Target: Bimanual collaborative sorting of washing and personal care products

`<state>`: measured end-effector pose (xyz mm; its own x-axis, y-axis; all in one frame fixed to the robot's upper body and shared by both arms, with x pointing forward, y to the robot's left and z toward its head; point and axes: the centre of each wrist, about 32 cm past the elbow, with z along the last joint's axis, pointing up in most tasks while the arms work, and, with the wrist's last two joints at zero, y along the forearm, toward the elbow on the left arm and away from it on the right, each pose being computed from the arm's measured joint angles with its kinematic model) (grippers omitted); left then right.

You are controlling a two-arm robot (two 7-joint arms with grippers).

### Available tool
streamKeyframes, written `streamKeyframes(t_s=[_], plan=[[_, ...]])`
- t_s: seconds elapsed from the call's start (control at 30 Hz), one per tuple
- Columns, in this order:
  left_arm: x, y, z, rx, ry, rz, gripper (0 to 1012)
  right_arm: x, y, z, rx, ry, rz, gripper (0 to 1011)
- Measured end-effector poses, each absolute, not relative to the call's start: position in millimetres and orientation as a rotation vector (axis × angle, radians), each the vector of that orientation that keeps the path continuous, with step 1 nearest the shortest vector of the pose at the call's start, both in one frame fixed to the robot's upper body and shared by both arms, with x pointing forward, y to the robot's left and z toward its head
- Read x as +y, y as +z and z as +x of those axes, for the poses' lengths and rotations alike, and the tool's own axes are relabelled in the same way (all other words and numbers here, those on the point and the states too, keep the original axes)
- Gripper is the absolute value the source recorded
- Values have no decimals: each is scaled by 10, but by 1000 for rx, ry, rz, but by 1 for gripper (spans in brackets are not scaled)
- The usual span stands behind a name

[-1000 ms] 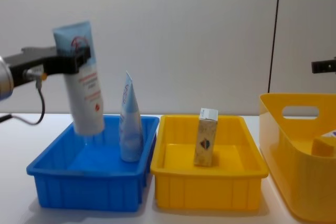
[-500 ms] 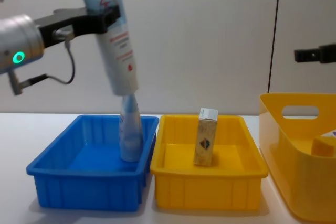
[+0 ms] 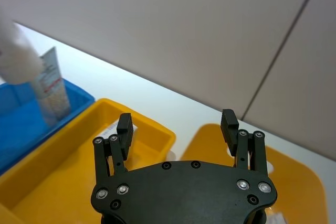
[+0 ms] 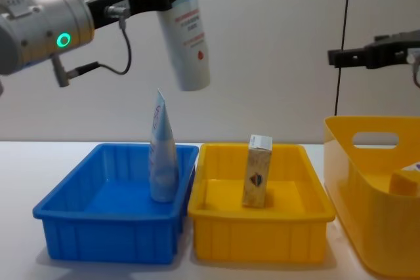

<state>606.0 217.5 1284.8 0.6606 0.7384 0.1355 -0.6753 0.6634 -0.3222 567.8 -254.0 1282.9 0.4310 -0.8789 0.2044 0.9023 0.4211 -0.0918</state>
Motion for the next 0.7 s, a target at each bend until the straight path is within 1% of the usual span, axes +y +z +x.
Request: streamKeyframes(t_s=[0.33,0.37,0.7], plan=[[2039,12950,6098,-291,762,-266,176,-2471,12879,5726,-205,-952,-217,1004],[2019,12961,6103,-294,756,-266,177,-2471,12879,5726,-205,-952,-217,1004],[1949,12984,6123,-307,733,-265,176,-2384,12945,5773,-284,-772,-263,1004]])
